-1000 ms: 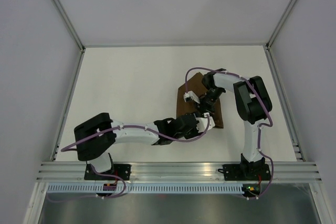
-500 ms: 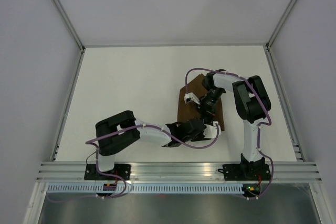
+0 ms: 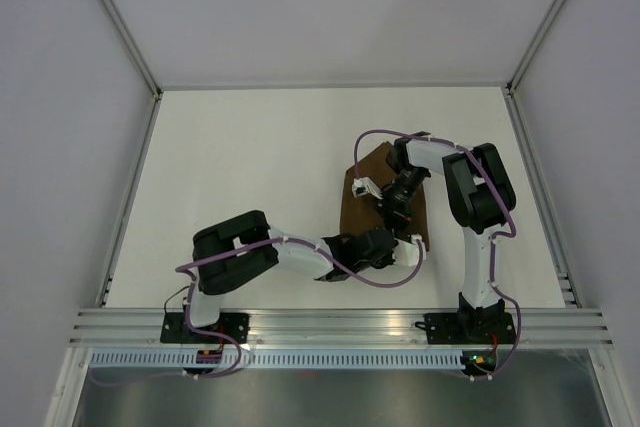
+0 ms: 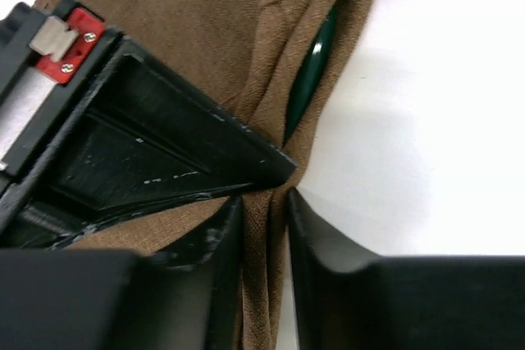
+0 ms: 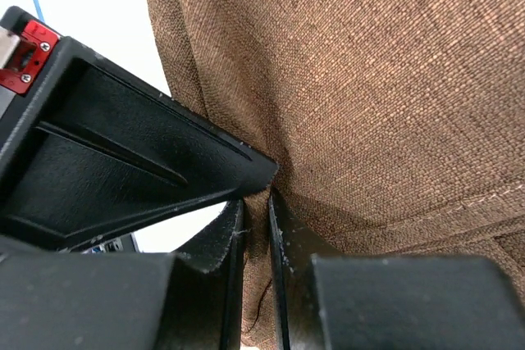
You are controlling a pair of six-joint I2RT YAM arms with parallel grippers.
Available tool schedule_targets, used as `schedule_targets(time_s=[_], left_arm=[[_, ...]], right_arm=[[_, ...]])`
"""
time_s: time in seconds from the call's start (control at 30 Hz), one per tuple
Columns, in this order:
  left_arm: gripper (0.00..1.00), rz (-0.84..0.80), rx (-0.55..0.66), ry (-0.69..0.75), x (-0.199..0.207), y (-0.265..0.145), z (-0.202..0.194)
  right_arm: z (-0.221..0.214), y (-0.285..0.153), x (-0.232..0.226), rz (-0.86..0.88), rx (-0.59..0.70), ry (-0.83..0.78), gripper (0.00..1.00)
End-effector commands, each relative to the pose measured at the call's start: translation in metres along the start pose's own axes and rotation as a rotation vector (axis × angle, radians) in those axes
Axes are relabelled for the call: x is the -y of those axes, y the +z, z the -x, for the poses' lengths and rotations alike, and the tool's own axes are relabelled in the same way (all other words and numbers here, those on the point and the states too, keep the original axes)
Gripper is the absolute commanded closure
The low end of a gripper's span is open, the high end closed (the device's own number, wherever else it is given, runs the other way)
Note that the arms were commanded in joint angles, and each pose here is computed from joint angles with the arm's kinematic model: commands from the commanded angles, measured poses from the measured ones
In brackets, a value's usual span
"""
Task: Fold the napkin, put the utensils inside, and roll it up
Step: Roll the napkin with the utensil
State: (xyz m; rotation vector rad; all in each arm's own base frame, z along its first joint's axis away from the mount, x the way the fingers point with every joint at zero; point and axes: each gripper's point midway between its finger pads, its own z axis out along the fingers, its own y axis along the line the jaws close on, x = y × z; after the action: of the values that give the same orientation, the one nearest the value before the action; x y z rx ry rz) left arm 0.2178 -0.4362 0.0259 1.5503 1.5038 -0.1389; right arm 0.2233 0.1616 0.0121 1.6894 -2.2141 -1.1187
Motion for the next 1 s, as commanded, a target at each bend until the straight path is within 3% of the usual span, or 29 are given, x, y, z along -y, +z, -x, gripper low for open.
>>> schedule_targets(time_s=[0.0, 0.13, 0.27, 0.63, 0.97], left_arm=[[0.7, -0.063, -0.035, 0.03, 0.016, 0.007, -0.014], [0.81, -0.098, -0.053, 0.016, 0.022, 0.007, -0.019], [0.98, -0.162, -0.072, -0.01, 0.029, 0.005, -0.021], [0.98, -0.33, -0.058, -0.182, 0.03, -0.004, -0.014], [0.98, -0.481, -0.085, -0.378, 0.026, -0.01, -0.015]], right_arm=[[-0.019, 0.012, 0.041, -0.09, -0.098, -0.082, 0.83], [-0.019, 0.011, 0.04, -0.093, -0.099, -0.082, 0.83], [-0.015, 0.006, 0.038, -0.104, -0.081, -0.083, 0.8], [0.016, -0.045, 0.01, -0.157, 0.111, -0.111, 0.47], [0.033, -0.103, -0.005, -0.257, 0.343, -0.097, 0.44]])
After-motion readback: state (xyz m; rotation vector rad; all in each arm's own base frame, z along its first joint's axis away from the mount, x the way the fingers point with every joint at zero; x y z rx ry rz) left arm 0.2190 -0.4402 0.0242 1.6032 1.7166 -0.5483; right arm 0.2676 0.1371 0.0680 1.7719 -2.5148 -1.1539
